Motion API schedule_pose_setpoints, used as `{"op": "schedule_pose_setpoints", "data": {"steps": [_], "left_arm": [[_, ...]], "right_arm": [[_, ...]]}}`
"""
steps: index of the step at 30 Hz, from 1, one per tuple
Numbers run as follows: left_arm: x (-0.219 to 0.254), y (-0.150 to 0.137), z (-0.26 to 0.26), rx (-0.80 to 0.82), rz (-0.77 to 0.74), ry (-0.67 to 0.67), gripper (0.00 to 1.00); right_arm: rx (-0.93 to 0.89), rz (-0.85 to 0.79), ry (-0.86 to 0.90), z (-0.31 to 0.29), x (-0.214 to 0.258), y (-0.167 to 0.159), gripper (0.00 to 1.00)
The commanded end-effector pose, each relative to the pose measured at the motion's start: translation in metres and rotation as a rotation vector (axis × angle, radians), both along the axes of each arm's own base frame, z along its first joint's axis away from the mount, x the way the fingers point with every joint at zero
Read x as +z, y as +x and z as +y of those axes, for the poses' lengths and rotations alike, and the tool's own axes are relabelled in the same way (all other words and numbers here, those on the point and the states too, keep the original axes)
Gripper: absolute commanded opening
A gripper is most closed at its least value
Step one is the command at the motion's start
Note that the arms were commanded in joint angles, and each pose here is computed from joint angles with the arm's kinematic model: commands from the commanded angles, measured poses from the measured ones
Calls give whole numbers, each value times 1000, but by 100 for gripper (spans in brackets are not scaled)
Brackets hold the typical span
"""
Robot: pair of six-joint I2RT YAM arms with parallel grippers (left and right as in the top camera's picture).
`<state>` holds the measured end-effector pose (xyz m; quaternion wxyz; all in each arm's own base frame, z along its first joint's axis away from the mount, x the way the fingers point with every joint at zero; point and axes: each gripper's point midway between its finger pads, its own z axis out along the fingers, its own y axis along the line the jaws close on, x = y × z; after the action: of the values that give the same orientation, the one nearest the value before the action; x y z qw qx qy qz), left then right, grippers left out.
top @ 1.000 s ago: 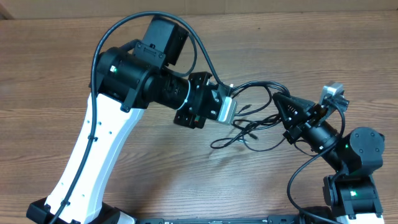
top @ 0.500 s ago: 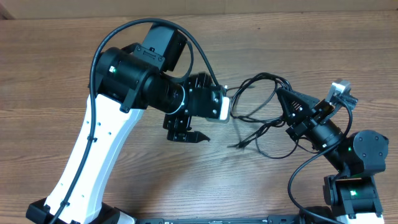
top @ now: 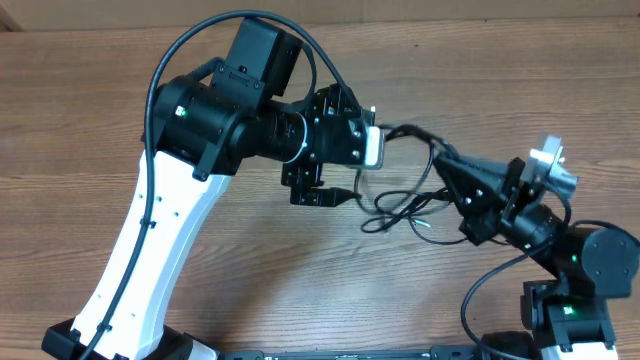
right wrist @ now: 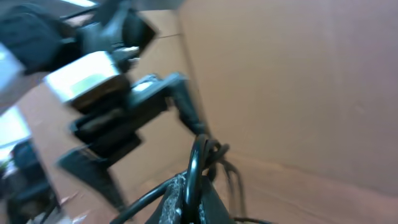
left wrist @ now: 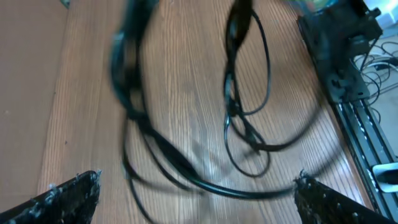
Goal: Untangle cables
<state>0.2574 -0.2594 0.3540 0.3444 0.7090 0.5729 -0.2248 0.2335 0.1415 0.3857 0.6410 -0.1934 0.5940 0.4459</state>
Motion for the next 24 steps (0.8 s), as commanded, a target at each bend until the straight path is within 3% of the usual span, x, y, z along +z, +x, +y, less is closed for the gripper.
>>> {"op": "schedule_pose_setpoints", "data": {"steps": [1, 10, 15, 24], "left_arm": [[18, -4, 4, 25, 14, -64, 100], [21, -5, 6, 20, 39, -93, 100], [30, -32, 0, -123, 74, -171, 100], [16, -61, 6, -254, 90, -126, 100]], "right_arm": [[114, -92, -49, 12, 14, -25, 4], [157, -147, -40, 14, 26, -36, 4], [160, -149, -33, 14, 28, -38, 4], [161, -185, -29, 14, 34, -41, 4]]}}
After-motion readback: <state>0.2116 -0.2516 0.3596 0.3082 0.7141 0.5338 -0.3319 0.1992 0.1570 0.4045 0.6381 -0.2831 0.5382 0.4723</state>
